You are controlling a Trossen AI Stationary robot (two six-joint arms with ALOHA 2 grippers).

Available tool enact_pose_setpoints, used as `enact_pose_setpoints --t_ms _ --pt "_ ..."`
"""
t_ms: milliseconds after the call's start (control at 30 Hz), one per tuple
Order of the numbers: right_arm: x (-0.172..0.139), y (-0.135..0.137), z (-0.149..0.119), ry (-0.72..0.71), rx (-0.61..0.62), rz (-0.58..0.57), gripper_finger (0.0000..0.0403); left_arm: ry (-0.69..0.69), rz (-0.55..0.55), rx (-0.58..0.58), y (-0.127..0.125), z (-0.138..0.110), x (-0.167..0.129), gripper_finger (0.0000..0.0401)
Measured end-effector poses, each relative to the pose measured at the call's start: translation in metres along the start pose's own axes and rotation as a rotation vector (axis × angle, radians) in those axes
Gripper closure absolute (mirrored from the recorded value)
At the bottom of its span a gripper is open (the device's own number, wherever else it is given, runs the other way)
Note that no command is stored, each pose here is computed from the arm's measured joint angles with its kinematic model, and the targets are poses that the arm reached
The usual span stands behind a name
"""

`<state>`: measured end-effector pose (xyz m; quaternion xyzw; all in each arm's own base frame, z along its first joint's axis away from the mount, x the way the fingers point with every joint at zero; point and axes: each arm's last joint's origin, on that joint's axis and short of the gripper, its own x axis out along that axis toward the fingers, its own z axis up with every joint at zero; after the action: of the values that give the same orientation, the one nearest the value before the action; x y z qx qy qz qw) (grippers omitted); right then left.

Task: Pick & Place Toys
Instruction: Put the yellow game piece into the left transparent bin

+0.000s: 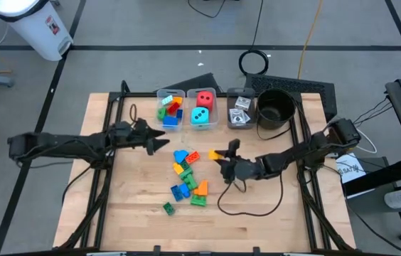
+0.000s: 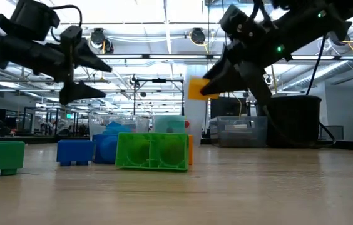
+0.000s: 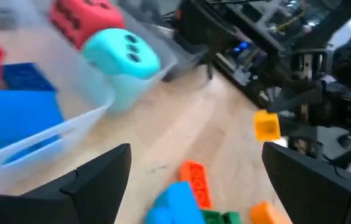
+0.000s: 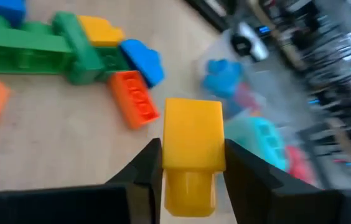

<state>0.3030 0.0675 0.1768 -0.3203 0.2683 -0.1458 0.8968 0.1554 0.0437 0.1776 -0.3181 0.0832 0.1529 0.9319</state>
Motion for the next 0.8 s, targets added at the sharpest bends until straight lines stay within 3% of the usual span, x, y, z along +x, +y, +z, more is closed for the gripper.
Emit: enact_pose_setpoints --t_ms 300,800 --pt "-0.009 0.002 0.011 -0.018 -0.096 -0.144 0.0291 -0.126 -0.212 0.075 -0.024 -0.006 0.034 0.0034" --pt "-0.011 0.000 0.014 -0.013 -0.113 -0.203 0.0292 0.006 -0.265 0.137 -0.072 -0.006 0.137 0.0034"
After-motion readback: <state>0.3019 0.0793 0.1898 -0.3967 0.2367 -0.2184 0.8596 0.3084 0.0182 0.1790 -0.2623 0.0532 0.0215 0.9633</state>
